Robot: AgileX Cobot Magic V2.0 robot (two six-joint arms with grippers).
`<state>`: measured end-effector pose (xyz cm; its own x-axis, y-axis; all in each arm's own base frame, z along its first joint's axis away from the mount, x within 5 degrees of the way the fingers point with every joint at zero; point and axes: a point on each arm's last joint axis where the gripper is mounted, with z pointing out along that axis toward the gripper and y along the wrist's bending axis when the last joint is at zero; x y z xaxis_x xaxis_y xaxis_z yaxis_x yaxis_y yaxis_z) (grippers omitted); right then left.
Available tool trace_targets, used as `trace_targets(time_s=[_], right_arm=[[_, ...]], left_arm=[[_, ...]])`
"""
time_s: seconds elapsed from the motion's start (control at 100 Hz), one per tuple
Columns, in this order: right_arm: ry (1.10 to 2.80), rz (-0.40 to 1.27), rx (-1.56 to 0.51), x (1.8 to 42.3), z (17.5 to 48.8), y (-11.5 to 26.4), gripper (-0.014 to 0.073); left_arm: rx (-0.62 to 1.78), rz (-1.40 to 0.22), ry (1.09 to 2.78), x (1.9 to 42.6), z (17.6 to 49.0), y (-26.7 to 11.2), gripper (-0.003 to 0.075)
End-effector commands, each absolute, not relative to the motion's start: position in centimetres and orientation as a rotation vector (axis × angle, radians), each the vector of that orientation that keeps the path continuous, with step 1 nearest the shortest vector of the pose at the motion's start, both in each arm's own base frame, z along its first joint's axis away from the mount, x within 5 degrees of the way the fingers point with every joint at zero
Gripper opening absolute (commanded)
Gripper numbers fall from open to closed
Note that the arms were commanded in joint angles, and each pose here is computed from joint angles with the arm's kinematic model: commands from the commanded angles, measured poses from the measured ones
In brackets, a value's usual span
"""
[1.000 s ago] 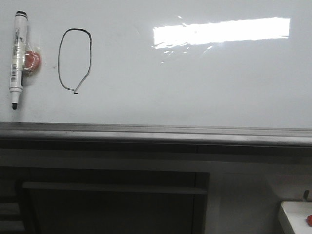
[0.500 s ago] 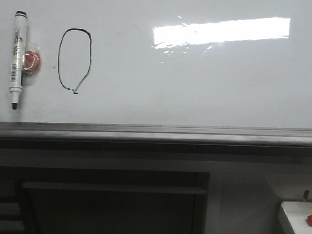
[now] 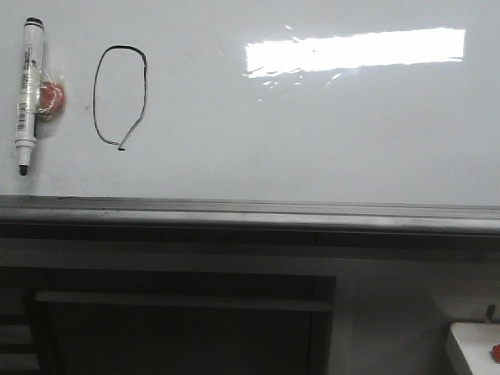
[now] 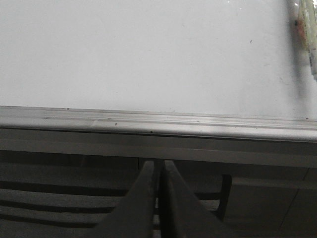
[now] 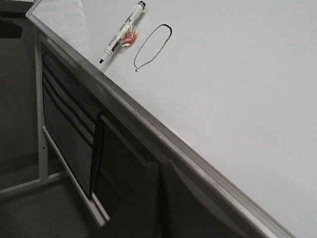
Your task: Write number 0 on whiteboard
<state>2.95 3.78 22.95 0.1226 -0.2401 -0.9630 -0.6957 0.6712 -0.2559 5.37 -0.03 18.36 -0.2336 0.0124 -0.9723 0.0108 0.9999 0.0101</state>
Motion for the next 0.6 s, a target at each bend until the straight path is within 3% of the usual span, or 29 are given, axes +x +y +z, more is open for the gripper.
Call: trace_targets(time_s=[0.0, 0.4, 0.59], right_arm=[[1.375, 0.394, -0.755, 2.85, 24.38, 3.42, -0.0061], [1.353, 0.4, -0.712, 2.95, 24.74, 3.3, -0.0061], [1.404, 0.455, -0.53, 3.41, 25.03, 2.72, -0.0061]], left_arm=[[0.004, -0.012, 1.72, 5.35, 18.78, -0.05, -0.002], [0.004, -0.012, 1.72, 5.35, 18.78, -0.05, -0.002], [0.004, -0.012, 1.72, 5.35, 18.78, -0.05, -0.002]])
